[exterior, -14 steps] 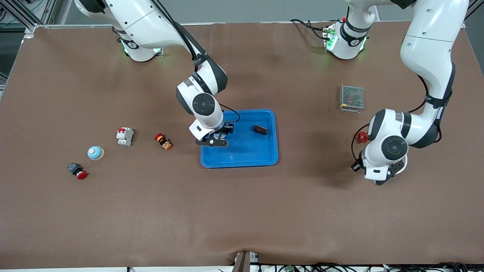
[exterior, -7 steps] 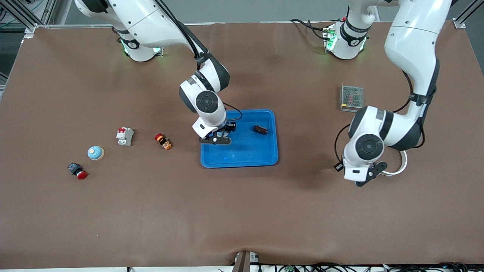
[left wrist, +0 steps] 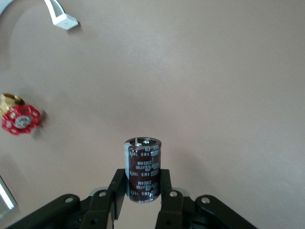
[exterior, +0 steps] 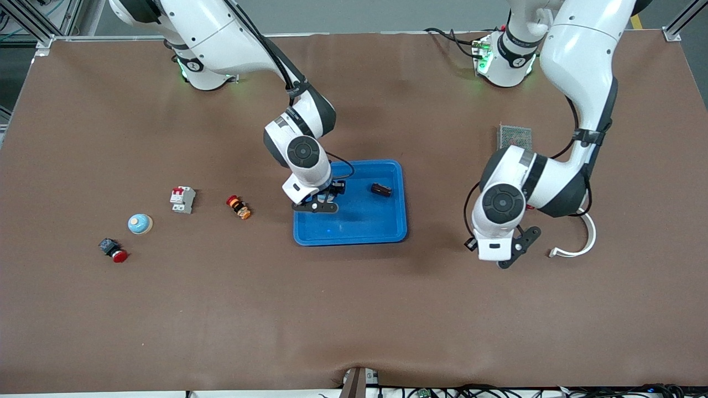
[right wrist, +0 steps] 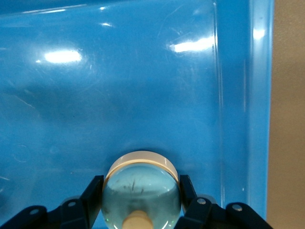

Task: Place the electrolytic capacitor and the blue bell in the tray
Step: 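Carry the capacitor to the tray while the right gripper lowers the button in, then release the capacitor in the tray while the right gripper releases the button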

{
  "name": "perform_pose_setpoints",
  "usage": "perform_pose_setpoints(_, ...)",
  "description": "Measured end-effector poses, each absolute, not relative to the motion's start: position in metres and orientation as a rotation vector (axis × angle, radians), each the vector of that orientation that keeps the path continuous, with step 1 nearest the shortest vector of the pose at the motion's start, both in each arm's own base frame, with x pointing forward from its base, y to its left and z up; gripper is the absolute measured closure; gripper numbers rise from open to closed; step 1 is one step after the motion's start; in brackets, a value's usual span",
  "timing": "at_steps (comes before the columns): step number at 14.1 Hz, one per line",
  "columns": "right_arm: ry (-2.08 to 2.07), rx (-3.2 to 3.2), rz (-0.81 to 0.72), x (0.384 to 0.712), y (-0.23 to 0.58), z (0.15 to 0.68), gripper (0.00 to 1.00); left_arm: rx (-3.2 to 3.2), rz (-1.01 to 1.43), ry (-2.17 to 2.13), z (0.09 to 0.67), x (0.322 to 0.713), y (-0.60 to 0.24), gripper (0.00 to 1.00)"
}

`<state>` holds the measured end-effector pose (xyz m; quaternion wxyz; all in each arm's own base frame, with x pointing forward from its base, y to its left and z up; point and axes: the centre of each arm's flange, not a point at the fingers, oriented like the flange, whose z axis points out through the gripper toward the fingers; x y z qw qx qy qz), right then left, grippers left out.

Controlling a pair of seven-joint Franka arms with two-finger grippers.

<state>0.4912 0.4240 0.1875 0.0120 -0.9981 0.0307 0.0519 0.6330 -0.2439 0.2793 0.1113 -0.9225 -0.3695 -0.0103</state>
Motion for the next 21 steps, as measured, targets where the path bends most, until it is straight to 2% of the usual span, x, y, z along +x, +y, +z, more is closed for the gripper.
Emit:
perform_pose_setpoints(4, 0.087, -3.113, 0.164, 0.488, 0.427, 0.186, 0.3, -2.719, -0.009, -1.176, 0.286, 0.621, -0.285, 0.67)
perform_pose_setpoints(5, 0.086, -3.113, 0.163, 0.488, 0.427, 0.187, 0.26, -2.717, -0.006, -1.213, 0.288, 0.618, -0.296, 0.67)
perform_pose_setpoints(6, 0.086, -3.113, 0.162, 0.489, 0.427, 0.187, 0.26, -2.71, -0.011, -1.255, 0.291, 0.616, -0.308, 0.67)
perform_pose_setpoints(7, 0.085, -3.112, 0.16, 0.489, 0.427, 0.187, 0.21, -2.701, -0.017, -1.294, 0.292, 0.612, -0.321, 0.67)
perform_pose_setpoints(9, 0.081, -3.11, 0.155, 0.489, 0.427, 0.187, 0.03, -2.69, -0.006, -1.341, 0.288, 0.599, -0.351, 0.67)
perform_pose_setpoints(10, 0.074, -3.11, 0.153, 0.49, 0.427, 0.188, 0.0, -2.678, 0.001, -1.371, 0.284, 0.59, -0.366, 0.67)
perform_pose_setpoints(14, -0.037, -3.118, 0.154, 0.503, 0.418, 0.218, 0.0, -2.664, 0.001, -1.559, 0.27, 0.574, -0.409, 0.67)
perform_pose_setpoints(21, -0.197, -3.118, 0.214, 0.56, 0.342, 0.313, 0.0, -2.625, 0.073, -1.822, 0.242, 0.555, -0.456, 0.67)
